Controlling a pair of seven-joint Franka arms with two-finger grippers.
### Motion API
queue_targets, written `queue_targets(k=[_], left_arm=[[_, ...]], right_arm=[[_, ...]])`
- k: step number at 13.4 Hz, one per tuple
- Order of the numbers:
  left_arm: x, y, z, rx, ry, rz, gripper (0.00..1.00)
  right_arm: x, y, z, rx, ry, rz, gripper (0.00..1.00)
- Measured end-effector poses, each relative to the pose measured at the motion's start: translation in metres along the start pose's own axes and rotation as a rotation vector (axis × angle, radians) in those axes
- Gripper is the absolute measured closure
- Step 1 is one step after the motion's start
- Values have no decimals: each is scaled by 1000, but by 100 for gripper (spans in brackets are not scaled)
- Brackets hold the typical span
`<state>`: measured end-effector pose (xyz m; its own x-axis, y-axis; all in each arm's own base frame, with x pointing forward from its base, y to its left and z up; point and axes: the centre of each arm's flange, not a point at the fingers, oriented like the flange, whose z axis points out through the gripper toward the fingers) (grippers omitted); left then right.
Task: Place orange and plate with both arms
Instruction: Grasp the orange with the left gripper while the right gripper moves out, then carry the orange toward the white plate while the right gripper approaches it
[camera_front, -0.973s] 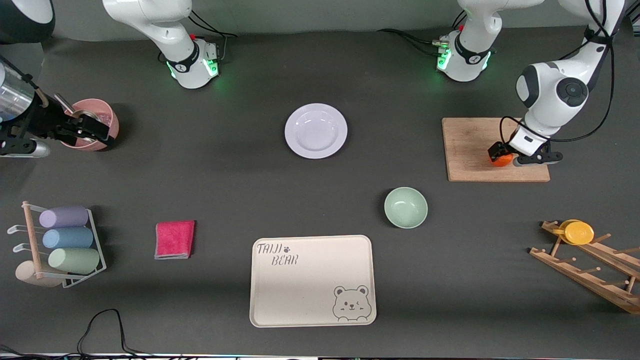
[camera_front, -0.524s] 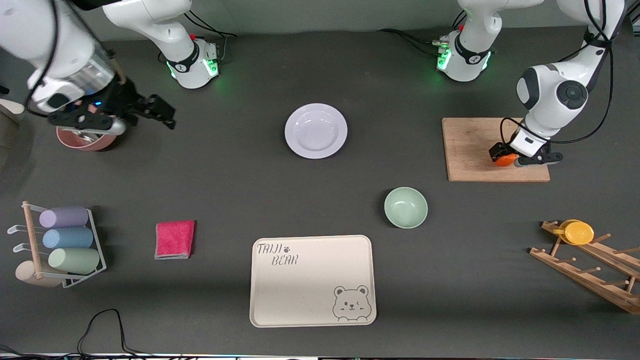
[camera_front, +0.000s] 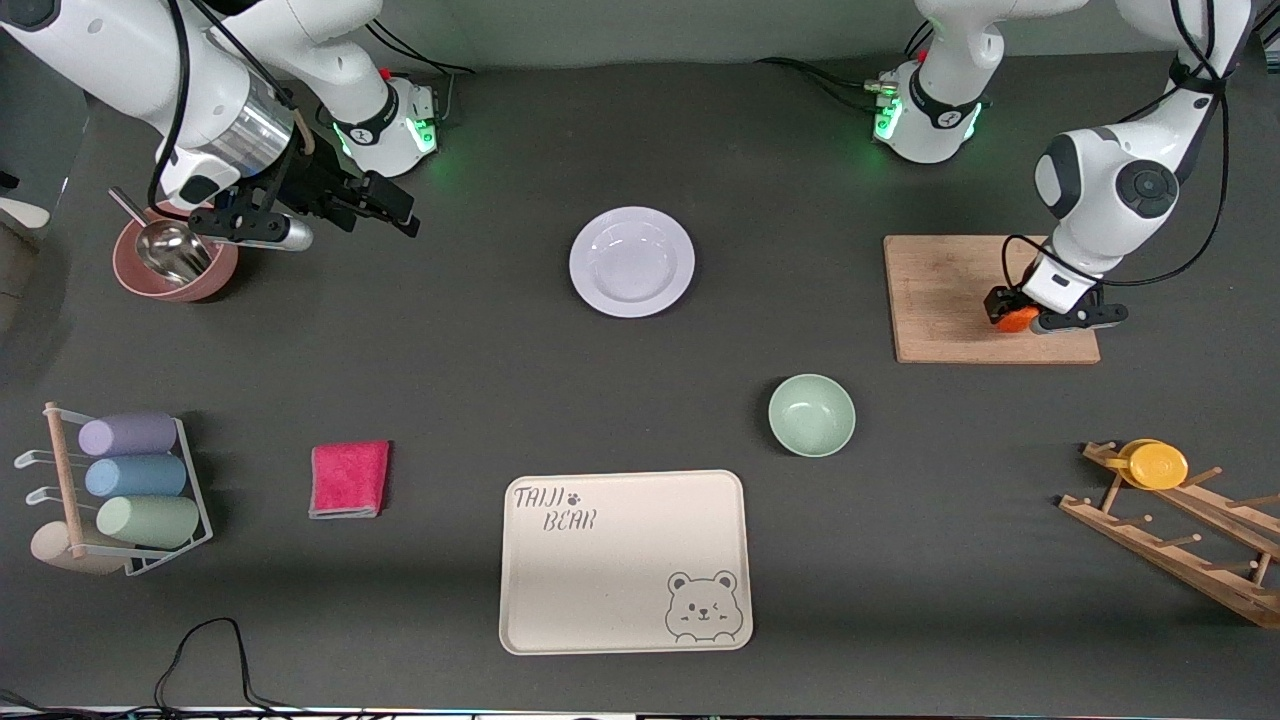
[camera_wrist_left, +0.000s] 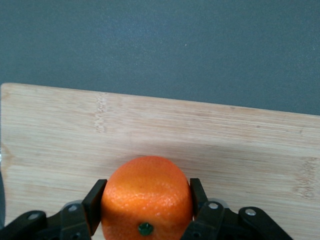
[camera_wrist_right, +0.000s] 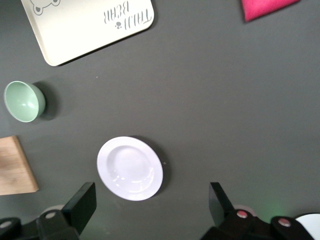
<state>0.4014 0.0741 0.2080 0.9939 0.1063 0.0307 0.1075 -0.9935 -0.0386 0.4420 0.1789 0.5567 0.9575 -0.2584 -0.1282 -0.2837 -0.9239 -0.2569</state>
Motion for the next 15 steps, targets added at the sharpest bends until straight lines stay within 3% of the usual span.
queue_targets(k=[4, 9, 12, 15], left_arm=[[29, -5, -51, -1, -71, -5, 29], [81, -5, -215, 6, -201, 5, 29], [95, 17, -311, 21, -240, 45, 29], [96, 42, -359, 31, -236, 86, 29]], right_arm=[[-19, 36, 22, 111, -82, -59, 0], [-8, 104, 76, 342, -232, -161, 0], [-17, 121, 111, 480, -285, -219, 0], [-30, 133, 145, 606, -305, -261, 0]])
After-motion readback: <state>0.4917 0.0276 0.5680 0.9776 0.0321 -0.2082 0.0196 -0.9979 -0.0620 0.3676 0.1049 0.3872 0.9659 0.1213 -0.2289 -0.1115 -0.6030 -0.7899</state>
